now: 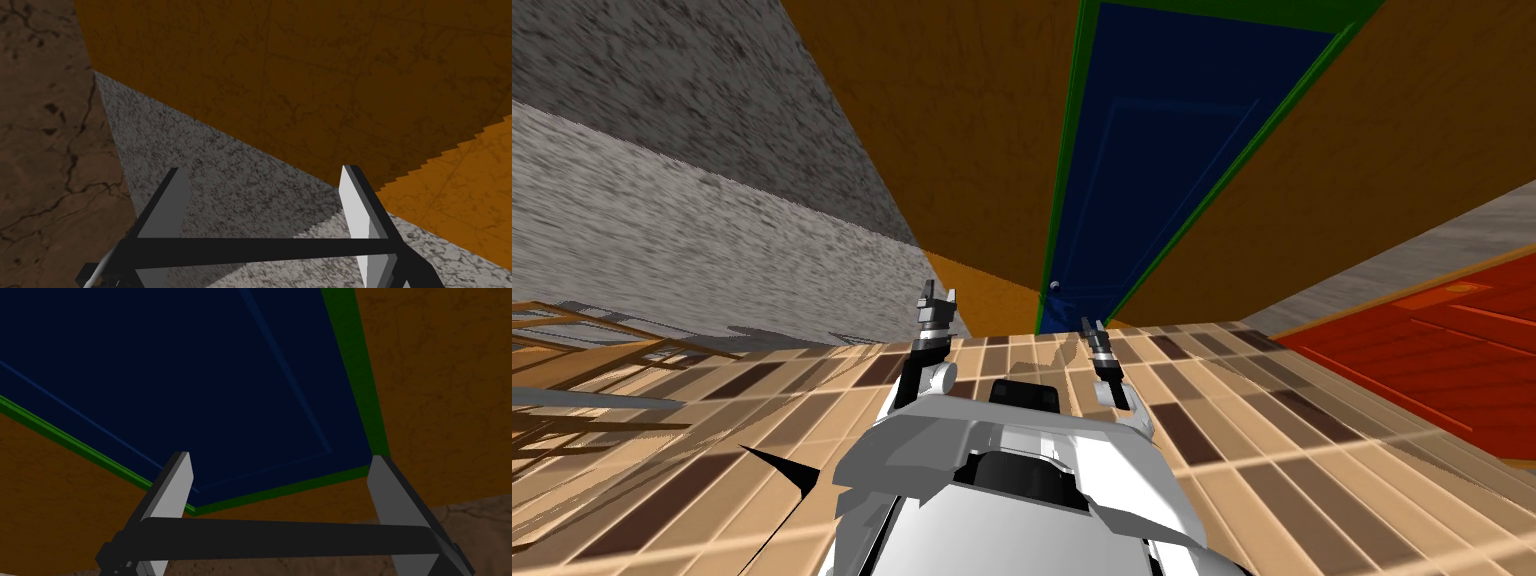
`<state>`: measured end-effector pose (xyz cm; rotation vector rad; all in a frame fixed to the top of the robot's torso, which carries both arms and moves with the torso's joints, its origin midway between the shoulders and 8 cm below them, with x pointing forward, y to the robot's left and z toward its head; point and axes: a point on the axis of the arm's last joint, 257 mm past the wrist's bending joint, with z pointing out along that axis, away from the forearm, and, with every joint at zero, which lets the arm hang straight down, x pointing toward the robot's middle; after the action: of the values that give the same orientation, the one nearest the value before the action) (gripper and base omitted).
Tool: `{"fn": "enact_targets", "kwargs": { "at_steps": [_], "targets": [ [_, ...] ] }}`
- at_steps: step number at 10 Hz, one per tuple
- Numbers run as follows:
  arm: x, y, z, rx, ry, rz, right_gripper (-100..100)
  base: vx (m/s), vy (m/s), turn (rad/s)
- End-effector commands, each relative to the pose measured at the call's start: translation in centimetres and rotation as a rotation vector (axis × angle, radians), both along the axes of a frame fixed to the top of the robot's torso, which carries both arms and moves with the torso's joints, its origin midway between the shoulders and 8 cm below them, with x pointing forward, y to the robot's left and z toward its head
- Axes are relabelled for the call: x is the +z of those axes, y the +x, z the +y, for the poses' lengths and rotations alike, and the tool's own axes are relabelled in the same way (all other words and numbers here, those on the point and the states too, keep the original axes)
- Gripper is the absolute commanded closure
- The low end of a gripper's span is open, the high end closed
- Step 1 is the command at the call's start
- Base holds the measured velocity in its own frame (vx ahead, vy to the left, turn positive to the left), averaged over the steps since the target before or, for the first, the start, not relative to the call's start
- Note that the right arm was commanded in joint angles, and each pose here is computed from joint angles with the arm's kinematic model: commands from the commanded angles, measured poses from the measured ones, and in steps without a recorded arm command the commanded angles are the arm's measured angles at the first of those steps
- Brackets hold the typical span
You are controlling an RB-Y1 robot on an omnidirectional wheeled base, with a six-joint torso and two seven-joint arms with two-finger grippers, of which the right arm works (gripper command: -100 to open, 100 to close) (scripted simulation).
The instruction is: Pull the door open
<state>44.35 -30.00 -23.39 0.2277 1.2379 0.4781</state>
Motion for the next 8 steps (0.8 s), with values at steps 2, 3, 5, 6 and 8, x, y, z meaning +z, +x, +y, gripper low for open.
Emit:
{"fn": "enact_targets", "kwargs": {
  "at_steps": [2,3,5,6,8],
  "targets": [
    [-1.9,0.3,0.0,-0.01,-0.058,0.03,-100,0.091,0.024,0.003],
    [-2.6,0.4,-0.1,-0.013,-0.079,0.042,-100,0.116,0.004,0.002],
    [-4.0,0.6,-0.1,-0.017,-0.119,0.063,-100,0.106,0.007,0.005],
    [-4.6,0.6,-0.1,-0.019,-0.138,0.074,-100,0.095,0.017,0.002],
    [-5.9,0.7,-0.1,-0.022,-0.177,0.095,-100,0.097,0.019,0.002]
  ]
}}
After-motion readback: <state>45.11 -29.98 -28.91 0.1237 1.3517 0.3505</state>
